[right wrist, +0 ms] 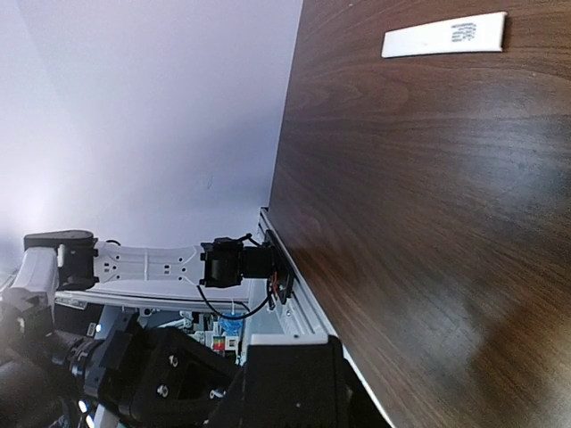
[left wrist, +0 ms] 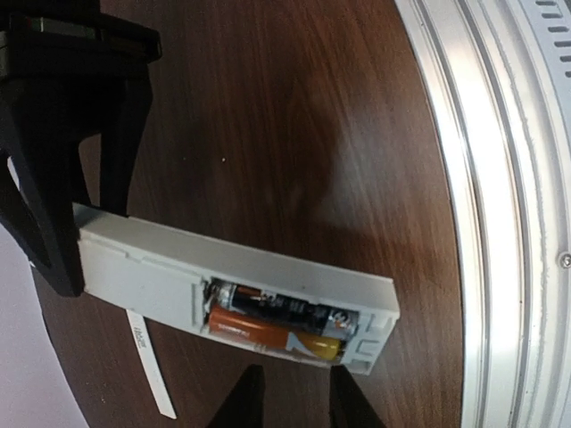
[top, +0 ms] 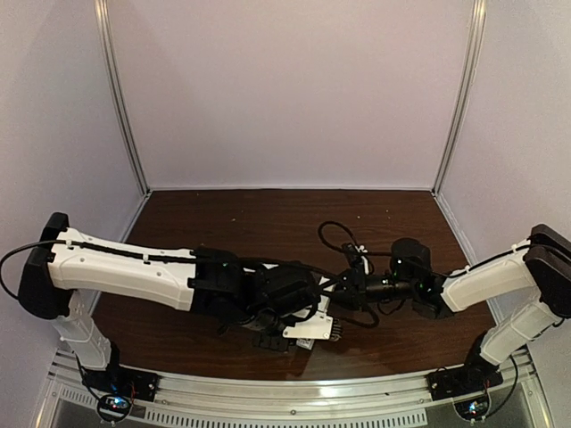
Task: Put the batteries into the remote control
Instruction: Load the battery into the battery compartment, then press the battery in the battery compartment.
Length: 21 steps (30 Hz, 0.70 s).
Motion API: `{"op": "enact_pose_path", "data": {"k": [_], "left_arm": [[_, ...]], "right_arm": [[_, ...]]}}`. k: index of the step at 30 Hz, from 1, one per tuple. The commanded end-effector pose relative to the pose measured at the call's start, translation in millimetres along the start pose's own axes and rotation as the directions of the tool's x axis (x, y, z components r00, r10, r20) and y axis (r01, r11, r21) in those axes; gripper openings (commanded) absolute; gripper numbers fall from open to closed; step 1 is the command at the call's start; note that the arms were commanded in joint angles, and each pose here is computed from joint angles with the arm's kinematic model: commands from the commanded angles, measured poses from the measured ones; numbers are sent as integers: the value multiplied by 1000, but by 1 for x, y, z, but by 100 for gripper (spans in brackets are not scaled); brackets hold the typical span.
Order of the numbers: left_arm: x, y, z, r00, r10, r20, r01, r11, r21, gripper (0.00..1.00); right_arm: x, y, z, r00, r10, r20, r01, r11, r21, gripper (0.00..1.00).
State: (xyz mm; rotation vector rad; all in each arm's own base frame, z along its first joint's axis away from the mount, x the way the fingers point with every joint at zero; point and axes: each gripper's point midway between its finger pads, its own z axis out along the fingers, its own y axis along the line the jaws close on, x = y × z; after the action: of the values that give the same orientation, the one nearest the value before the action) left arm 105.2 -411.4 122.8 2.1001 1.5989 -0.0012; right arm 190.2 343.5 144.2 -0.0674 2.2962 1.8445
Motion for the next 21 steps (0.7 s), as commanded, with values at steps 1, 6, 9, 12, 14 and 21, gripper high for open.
{"op": "enact_pose_path", "data": {"k": [1, 6, 9, 12, 14, 21], "left_arm": [[11, 21, -7, 995, -98, 32, 101, 990, -97, 33], [-18, 47, -47, 936, -225, 272, 273, 949, -157, 45], [-28, 61, -75, 868, -284, 408, 374, 913, -160, 52], [-20, 74, -100, 788, -351, 506, 482, 863, -150, 63], [-12, 79, -125, 707, -390, 590, 549, 828, -111, 73], [12, 79, -144, 419, -610, 673, 685, 699, 207, 97]], "right_arm": [[2, 96, -12, 986, -158, -44, 141, 953, -267, 0], [-6, 94, -14, 985, -169, -26, 157, 956, -248, 0], [-7, 93, -14, 983, -182, -24, 171, 956, -238, 0], [-7, 92, -15, 979, -204, -23, 194, 958, -213, 0], [-8, 92, -16, 976, -217, -19, 210, 958, -196, 0], [-13, 103, -21, 952, -305, 13, 303, 941, -153, 0]]}}
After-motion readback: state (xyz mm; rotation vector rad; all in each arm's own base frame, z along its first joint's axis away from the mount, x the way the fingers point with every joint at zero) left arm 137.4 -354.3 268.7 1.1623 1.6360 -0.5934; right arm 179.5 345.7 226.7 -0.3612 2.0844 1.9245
